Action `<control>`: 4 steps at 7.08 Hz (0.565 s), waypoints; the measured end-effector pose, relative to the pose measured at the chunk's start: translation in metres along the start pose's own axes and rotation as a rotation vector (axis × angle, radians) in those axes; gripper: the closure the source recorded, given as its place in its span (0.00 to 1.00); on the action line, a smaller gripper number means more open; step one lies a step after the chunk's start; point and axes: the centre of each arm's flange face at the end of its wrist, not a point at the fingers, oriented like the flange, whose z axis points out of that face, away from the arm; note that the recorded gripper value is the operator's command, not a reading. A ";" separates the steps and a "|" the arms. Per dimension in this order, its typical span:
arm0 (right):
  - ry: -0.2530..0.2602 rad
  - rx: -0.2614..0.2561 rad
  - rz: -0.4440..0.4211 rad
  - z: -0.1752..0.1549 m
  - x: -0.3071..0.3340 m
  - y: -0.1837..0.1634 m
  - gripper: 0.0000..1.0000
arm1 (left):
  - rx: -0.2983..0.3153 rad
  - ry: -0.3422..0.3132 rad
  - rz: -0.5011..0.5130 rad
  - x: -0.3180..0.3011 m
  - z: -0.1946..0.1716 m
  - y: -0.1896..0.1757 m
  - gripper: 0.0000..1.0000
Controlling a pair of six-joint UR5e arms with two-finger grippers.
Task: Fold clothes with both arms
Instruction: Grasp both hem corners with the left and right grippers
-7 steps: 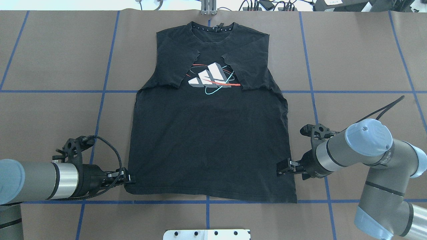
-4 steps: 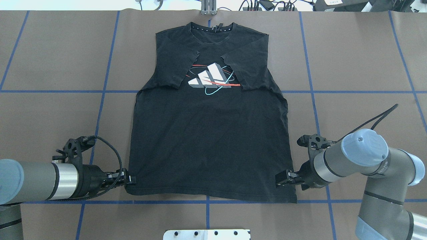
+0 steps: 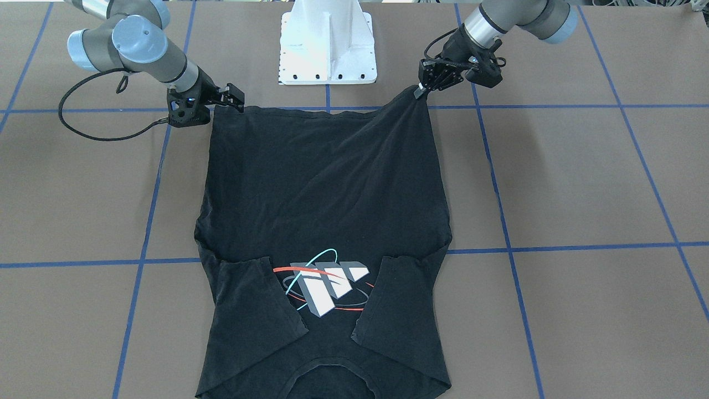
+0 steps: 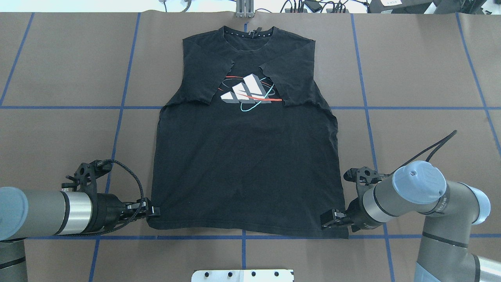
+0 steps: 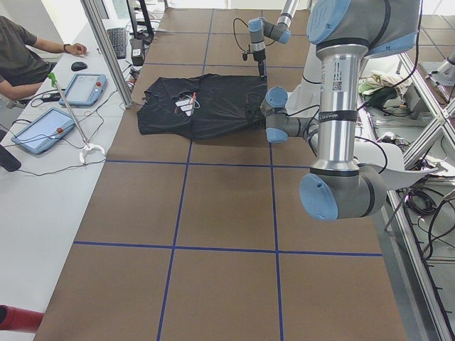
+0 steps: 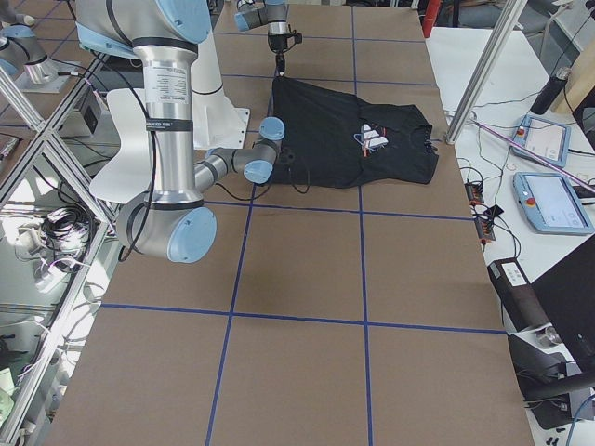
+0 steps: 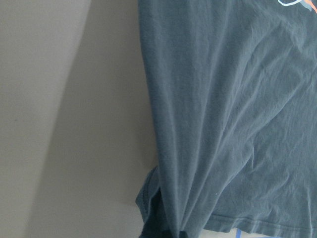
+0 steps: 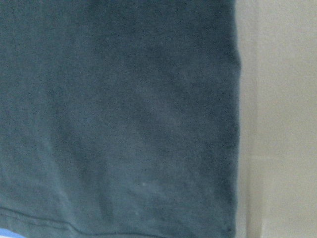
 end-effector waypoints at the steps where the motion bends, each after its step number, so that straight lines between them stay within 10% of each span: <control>1: -0.001 0.000 0.000 0.000 -0.001 0.000 0.52 | 0.000 0.000 0.000 0.000 0.000 0.000 1.00; 4: -0.003 0.015 -0.002 -0.002 -0.002 -0.001 0.82 | -0.001 -0.001 0.000 0.000 0.001 0.000 1.00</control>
